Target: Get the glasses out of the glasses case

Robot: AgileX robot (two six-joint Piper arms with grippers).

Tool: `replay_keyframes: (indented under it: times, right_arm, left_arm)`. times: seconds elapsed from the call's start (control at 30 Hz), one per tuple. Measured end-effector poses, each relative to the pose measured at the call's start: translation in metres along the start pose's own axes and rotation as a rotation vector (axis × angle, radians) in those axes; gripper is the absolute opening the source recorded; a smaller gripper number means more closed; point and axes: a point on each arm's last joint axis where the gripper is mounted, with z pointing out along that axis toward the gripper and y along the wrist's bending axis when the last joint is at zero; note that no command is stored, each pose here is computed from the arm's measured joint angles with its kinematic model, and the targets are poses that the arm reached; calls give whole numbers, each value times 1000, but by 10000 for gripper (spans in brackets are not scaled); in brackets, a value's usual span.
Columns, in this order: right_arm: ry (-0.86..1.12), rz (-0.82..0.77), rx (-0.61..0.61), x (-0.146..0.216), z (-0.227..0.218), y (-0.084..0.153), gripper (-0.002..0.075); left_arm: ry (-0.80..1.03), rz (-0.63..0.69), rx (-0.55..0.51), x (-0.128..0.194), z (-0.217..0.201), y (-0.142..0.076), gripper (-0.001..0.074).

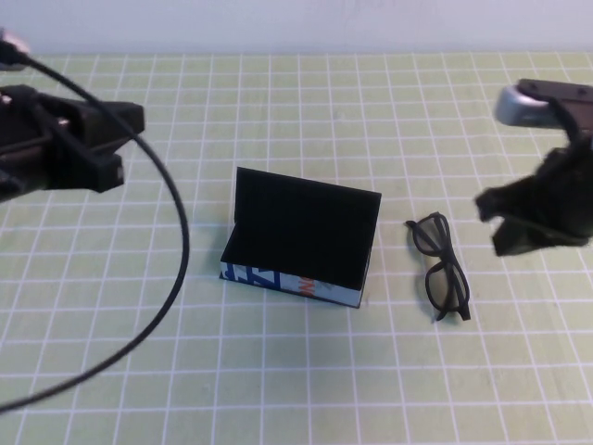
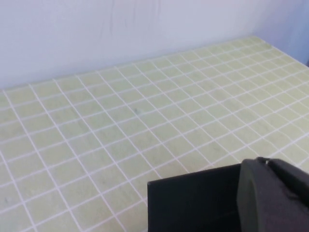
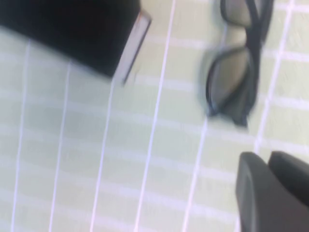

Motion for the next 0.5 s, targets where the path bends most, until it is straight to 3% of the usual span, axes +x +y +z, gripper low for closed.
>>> replay_keyframes:
  times: [0.2, 0.5]
  right_arm:
    - [-139, -59, 3, 80, -70, -2, 3]
    - [-349, -127, -17, 209, -118, -17, -15]
  left_arm:
    - [-119, 62, -61, 7, -55, -36, -4]
    - [-322, 95, -103, 46, -127, -86, -4]
